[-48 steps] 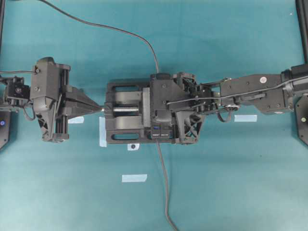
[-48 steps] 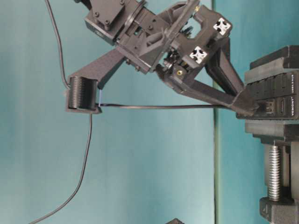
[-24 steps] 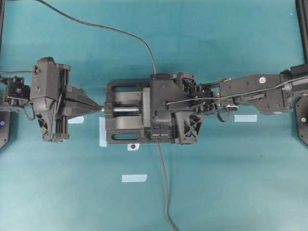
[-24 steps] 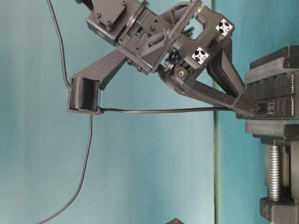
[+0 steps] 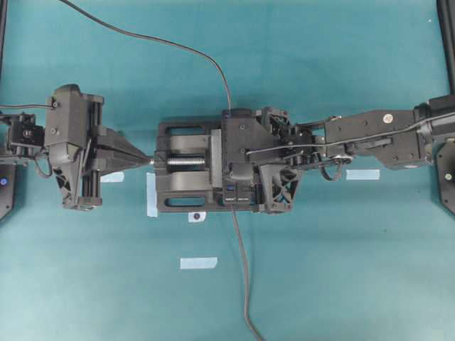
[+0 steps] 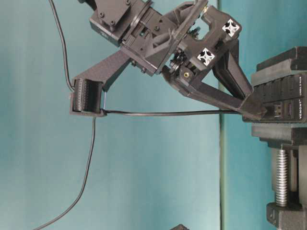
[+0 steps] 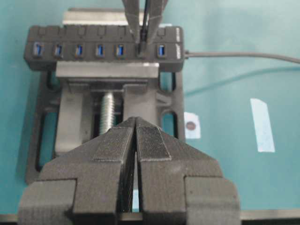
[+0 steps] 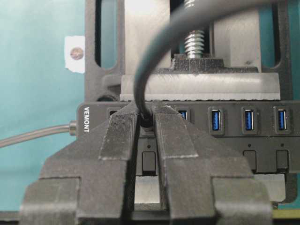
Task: Insert the USB into the second port from the front of the fixed hub.
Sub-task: 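Push the plug down into the second port with the right gripper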
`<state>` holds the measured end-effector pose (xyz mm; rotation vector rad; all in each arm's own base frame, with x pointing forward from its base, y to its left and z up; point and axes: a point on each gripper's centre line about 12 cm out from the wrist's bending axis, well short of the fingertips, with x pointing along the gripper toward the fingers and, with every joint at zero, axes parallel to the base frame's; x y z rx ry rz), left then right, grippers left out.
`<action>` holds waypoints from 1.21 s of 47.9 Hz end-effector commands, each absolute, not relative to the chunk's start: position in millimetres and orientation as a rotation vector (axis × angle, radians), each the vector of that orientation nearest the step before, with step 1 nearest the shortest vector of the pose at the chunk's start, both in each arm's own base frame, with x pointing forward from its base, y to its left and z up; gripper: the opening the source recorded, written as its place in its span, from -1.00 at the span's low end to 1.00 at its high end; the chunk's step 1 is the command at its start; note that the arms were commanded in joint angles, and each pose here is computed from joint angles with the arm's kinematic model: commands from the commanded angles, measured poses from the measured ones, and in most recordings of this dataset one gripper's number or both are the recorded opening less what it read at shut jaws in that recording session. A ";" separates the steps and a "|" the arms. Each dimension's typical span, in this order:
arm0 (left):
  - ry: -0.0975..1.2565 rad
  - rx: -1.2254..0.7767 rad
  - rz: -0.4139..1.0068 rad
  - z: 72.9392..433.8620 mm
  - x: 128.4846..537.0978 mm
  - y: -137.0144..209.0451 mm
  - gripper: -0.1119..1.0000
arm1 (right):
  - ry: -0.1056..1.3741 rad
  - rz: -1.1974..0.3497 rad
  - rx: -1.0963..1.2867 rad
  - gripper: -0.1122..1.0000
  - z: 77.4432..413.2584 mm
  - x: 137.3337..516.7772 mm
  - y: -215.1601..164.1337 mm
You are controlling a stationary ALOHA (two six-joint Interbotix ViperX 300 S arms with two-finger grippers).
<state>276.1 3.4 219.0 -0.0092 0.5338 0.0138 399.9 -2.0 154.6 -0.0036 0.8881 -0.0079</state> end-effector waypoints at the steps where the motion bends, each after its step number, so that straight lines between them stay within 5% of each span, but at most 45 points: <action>1: 0.506 -0.009 0.012 226.4 278.9 3.0 -0.79 | 0.882 -0.014 0.007 -0.72 157.7 399.1 -2.6; 58: 0.508 -0.009 0.012 225.8 278.6 3.0 -0.79 | 0.946 -0.014 0.011 -0.73 145.8 393.2 -1.8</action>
